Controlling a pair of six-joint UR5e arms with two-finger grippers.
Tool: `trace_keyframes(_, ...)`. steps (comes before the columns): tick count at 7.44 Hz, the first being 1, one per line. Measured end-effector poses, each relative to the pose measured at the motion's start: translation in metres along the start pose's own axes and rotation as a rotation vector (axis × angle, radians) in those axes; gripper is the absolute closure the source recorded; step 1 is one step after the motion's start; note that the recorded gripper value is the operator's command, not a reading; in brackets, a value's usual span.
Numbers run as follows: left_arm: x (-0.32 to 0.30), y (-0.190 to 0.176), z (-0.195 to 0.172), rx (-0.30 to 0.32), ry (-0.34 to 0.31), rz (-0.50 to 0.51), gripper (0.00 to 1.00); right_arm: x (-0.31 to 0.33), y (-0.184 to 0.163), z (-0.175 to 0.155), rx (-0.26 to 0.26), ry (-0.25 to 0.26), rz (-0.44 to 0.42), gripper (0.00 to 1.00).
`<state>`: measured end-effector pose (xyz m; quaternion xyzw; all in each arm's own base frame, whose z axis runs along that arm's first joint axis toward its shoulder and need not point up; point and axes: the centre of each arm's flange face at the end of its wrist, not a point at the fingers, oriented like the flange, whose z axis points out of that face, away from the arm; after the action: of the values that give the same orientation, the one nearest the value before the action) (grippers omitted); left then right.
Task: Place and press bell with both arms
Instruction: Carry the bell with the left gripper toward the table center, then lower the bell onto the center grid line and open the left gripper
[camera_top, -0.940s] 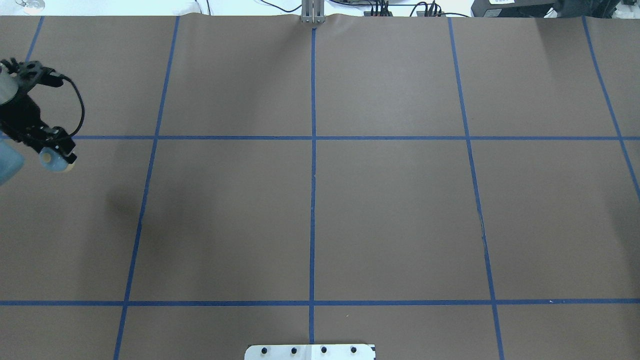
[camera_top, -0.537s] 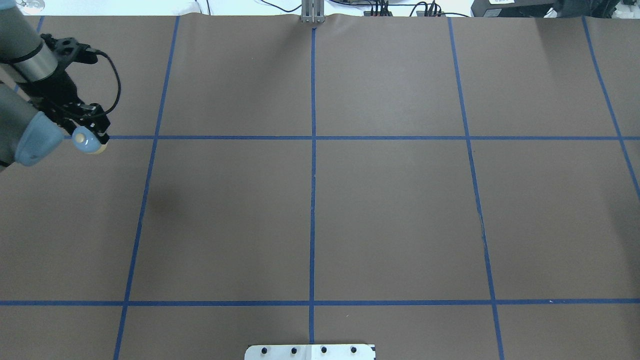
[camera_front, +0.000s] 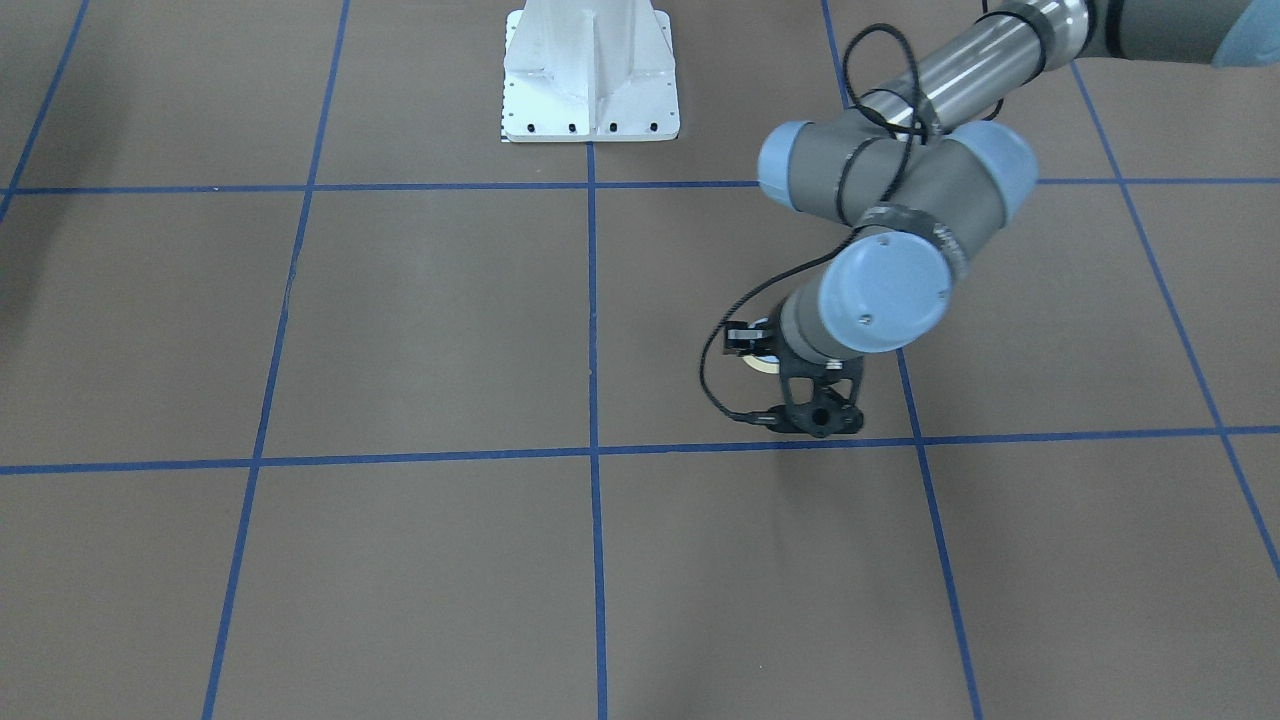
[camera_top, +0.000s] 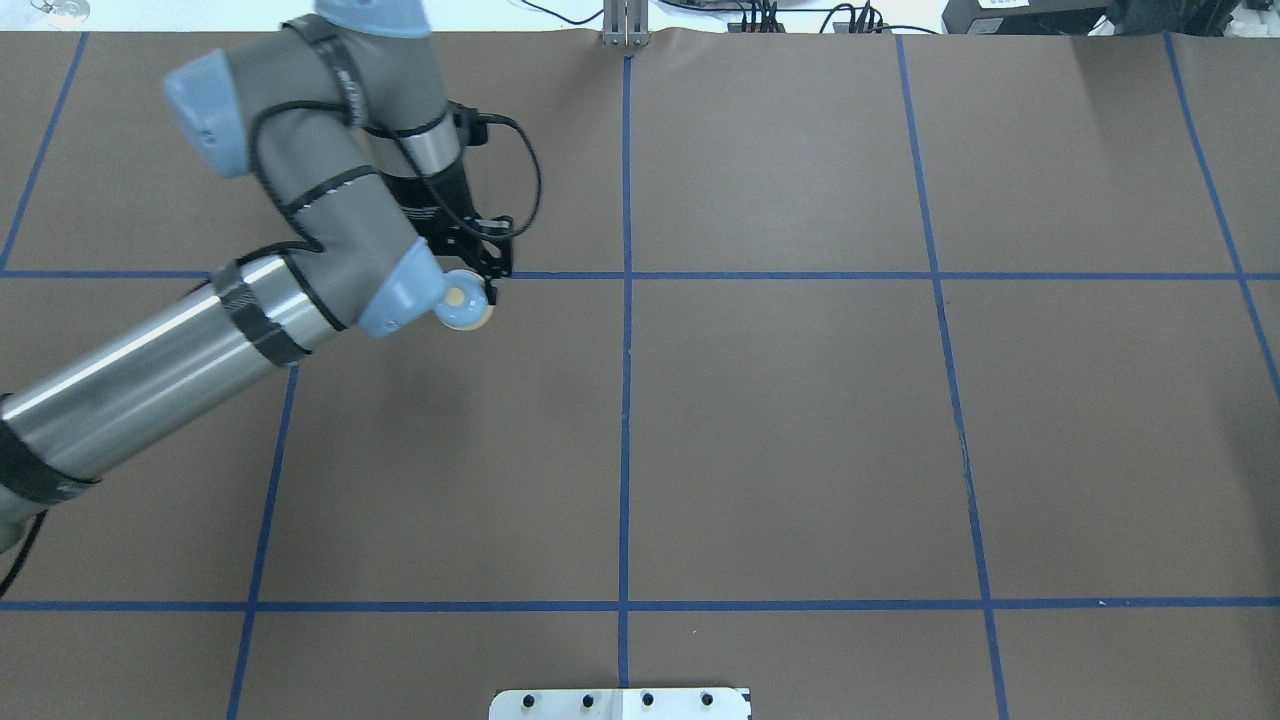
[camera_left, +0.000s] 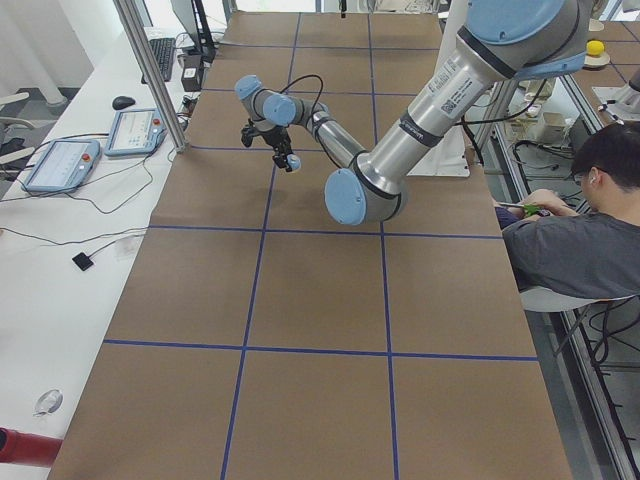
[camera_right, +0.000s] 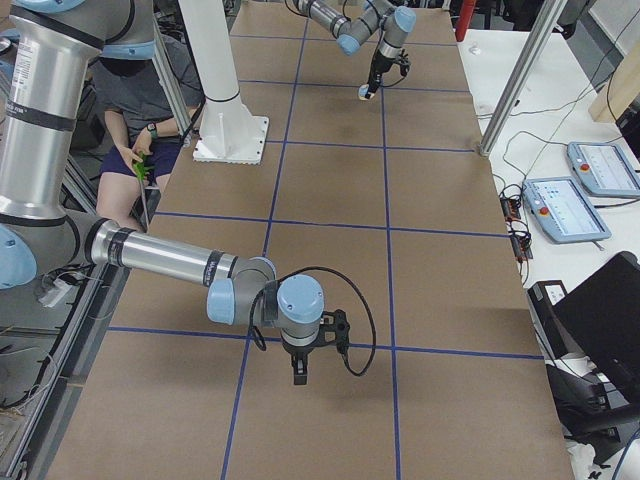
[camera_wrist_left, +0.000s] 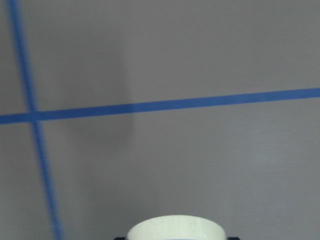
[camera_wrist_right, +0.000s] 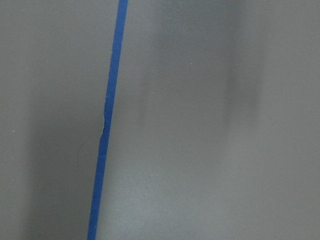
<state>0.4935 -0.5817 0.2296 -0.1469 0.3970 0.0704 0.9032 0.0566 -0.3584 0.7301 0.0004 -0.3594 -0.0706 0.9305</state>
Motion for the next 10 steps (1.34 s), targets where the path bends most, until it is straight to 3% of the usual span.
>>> trace_keyframes(2, 0.081, 0.009, 0.037, -0.041, 0.005, -0.029, 0.64, 0.001, -0.001, 0.000, -0.001, 0.007, 0.002, 0.00)
trace_keyframes(4, 0.109, 0.016, 0.073, -0.059, 0.001, -0.021, 0.63, 0.001, -0.001, -0.001, -0.002, 0.011, 0.002, 0.00)
trace_keyframes(7, 0.125, 0.019, 0.097, -0.060, 0.016, 0.003, 0.58, 0.001, -0.002, -0.001, -0.001, 0.013, 0.001, 0.00)
trace_keyframes(8, 0.130, 0.016, 0.099, -0.058, 0.022, 0.008, 0.51, 0.001, -0.002, -0.002, 0.000, 0.013, 0.000, 0.00)
trace_keyframes(9, 0.134, 0.014, 0.098, -0.055, 0.026, 0.011, 0.39, 0.000, -0.002, -0.002, 0.000, 0.013, 0.000, 0.00)
trace_keyframes(10, 0.138, 0.014, 0.096, -0.054, 0.029, 0.011, 0.16, 0.000, -0.003, -0.002, 0.000, 0.013, 0.000, 0.00)
